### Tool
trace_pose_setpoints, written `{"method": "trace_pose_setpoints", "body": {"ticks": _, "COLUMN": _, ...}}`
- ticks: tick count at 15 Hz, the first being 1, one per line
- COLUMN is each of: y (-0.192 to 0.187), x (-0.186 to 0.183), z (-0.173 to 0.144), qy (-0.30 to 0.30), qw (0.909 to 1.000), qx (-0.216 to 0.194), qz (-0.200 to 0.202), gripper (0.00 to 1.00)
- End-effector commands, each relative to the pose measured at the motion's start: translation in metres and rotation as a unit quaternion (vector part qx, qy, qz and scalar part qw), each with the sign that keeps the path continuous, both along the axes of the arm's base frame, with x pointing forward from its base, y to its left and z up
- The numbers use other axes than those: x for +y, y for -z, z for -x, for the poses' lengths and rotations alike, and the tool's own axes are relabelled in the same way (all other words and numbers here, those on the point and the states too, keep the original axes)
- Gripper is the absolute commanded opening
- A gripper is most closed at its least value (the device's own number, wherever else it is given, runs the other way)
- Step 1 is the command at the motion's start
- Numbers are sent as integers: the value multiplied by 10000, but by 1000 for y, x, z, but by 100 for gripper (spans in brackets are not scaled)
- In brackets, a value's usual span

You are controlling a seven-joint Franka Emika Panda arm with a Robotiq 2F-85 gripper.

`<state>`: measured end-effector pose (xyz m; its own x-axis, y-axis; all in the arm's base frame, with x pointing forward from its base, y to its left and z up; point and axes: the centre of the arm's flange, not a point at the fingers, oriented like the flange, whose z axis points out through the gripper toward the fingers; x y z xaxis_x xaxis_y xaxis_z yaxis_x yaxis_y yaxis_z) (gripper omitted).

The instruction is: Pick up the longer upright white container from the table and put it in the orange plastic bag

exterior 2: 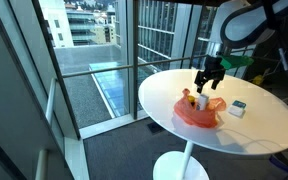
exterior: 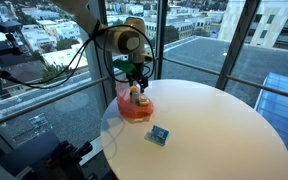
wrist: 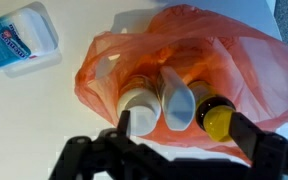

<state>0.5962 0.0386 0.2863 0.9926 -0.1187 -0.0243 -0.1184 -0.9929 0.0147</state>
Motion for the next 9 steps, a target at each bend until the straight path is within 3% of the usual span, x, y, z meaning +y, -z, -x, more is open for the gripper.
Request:
{"method": "trace_pose_setpoints", "body": {"ticks": 1, "y": -34, "x": -7, "z": 14, "qy": -17, "qw": 9997, "qx": 248, "qz": 7, "gripper": 100}}
{"method": "trace_pose_setpoints", "body": {"ticks": 9, "y": -66, "x": -23, "z": 66, "qy": -8, "qw": 9974, "qx": 721, "qz": 87, "gripper": 100}}
